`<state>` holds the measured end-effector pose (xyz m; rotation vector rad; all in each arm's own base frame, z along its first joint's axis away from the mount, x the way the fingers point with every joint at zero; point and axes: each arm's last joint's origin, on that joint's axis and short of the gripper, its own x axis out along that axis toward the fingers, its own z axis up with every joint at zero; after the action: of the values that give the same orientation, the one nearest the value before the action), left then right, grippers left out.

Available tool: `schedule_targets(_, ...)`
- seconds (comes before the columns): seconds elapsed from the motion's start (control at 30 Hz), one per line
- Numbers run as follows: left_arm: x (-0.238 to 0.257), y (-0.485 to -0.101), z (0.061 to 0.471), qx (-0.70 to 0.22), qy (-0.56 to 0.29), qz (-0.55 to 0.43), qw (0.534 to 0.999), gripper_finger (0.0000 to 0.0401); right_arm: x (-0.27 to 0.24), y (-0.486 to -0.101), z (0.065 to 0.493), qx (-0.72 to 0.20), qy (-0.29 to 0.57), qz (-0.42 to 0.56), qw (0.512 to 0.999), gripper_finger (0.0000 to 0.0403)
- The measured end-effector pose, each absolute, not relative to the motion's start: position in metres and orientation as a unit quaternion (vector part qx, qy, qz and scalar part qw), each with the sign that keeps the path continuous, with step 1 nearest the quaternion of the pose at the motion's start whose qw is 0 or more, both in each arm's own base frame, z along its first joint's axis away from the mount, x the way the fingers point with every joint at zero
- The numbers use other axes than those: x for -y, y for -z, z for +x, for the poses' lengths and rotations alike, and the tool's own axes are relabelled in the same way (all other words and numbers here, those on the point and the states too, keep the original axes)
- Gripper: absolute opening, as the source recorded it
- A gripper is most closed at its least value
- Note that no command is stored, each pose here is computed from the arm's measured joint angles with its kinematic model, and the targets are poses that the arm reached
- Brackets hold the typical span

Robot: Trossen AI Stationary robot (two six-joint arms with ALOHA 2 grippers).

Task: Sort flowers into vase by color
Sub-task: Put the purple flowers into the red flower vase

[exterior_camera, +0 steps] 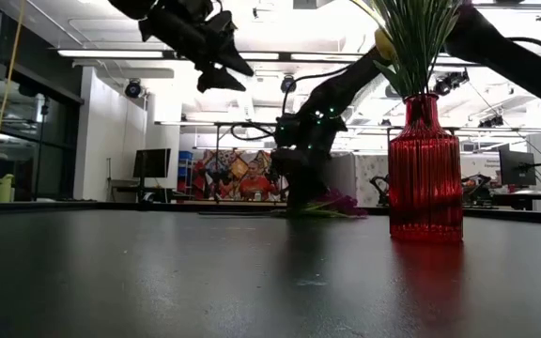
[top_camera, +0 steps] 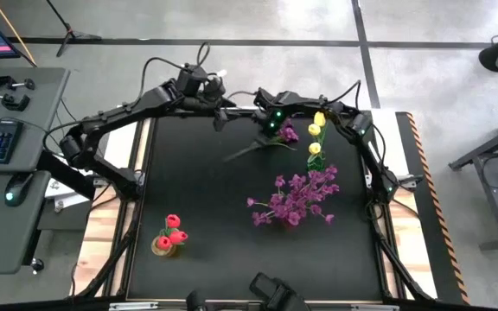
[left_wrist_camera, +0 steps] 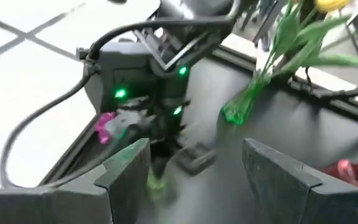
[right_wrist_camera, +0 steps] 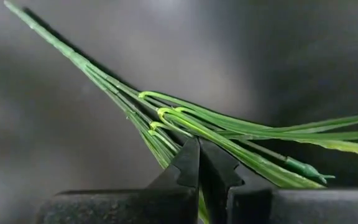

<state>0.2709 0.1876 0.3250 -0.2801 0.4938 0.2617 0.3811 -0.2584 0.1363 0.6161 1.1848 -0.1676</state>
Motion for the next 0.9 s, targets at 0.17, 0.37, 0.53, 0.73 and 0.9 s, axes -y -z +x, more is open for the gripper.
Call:
schedule_targets(0.17,-0.186,-0.318,0.270,-0.271,-0.124,-0.143,0.944,0.0240,0.243,-0.139,0.385,-0.568,0.014,0.239,0.787,0.0000)
schedule_targets(0.37,-0.183,-0.296,0.267,-0.300,-0.123,-0.178,0.929,0.0240,0.243,-0.162,0.386,-0.537,0.014,0.206,0.818,0.0000)
schedule_targets(0.53,-0.182,-0.286,0.265,-0.307,-0.125,-0.196,0.923,0.0240,0.263,-0.187,0.374,-0.498,0.042,0.195,0.844,0.0000)
schedule_targets(0.73,-0.181,-0.275,0.264,-0.306,-0.133,-0.206,0.920,0.0240,0.292,-0.218,0.346,-0.450,0.090,0.205,0.865,0.0000)
schedule_targets(0.9,-0.179,-0.266,0.265,-0.313,-0.159,-0.193,0.916,0.0240,0.316,-0.253,0.312,-0.404,0.139,0.210,0.880,0.0000)
